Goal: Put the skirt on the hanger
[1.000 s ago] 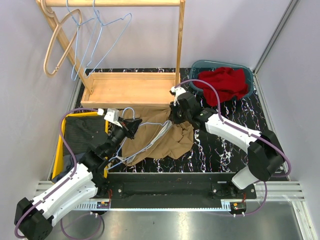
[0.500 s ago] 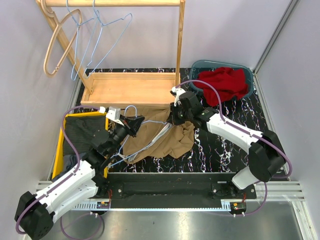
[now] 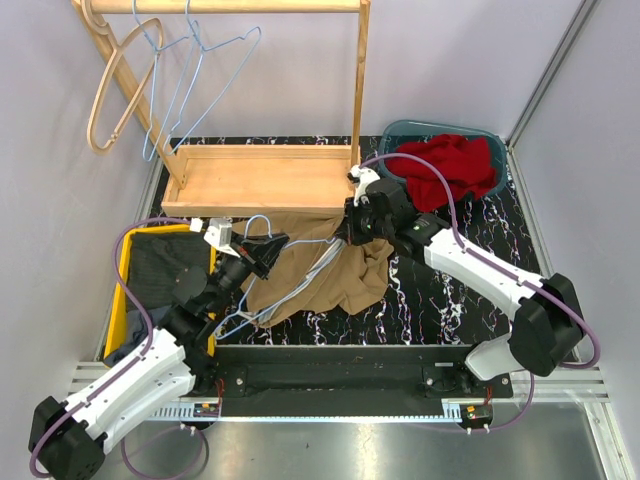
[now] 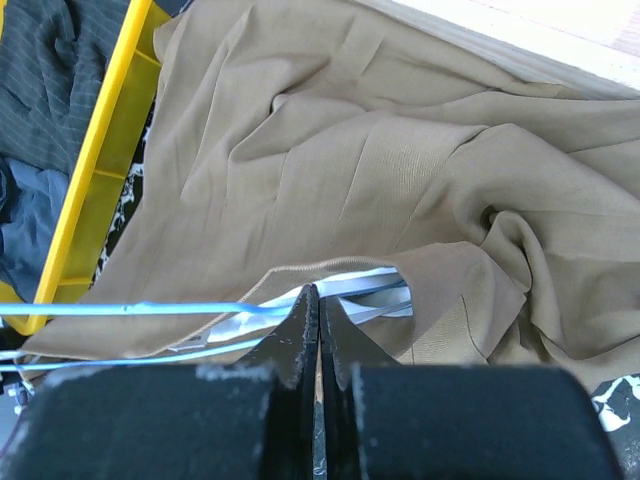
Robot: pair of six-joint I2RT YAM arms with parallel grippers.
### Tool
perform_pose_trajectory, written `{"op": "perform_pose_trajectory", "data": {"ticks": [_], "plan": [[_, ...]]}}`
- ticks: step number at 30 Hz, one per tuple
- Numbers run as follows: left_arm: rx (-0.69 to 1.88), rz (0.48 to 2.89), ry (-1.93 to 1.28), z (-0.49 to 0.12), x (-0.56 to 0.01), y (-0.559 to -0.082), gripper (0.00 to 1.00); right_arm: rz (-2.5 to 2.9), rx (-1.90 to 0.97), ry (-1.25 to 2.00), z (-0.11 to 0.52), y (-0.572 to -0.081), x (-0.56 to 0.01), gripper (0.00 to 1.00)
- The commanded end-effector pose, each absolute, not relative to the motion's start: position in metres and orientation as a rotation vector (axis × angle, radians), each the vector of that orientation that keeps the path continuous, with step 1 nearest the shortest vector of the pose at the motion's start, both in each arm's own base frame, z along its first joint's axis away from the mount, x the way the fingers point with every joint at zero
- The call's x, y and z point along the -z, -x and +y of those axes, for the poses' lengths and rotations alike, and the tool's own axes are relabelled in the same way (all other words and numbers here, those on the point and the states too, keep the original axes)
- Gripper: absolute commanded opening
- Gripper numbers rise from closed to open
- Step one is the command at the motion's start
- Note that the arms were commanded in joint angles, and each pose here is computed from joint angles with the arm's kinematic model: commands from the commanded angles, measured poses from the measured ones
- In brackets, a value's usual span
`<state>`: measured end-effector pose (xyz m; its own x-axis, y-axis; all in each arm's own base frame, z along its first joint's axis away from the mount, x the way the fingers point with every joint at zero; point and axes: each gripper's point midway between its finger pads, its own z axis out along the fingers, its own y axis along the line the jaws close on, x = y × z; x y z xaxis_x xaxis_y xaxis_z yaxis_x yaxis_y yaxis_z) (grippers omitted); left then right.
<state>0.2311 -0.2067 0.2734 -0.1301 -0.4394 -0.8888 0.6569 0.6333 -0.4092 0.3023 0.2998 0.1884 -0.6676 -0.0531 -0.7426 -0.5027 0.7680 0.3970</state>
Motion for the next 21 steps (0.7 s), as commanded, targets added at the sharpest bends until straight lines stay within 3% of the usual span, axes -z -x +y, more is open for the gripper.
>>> {"op": "perform_pose_trajectory", "data": {"ticks": [1, 9, 21], "plan": [[1.064, 1.255, -0.202, -0.210, -0.312, -0.216, 0.00, 2.110, -0.786, 0.349, 0.302, -0.309, -0.233, 0.01], [1.053, 1.231, -0.187, -0.201, -0.316, -0.209, 0.00, 2.091, -0.670, 0.198, 0.272, -0.319, -0.238, 0.01], [1.069, 1.205, -0.177, -0.200, -0.317, -0.207, 0.00, 2.058, -0.842, 0.352, 0.296, -0.302, -0.249, 0.00]]}}
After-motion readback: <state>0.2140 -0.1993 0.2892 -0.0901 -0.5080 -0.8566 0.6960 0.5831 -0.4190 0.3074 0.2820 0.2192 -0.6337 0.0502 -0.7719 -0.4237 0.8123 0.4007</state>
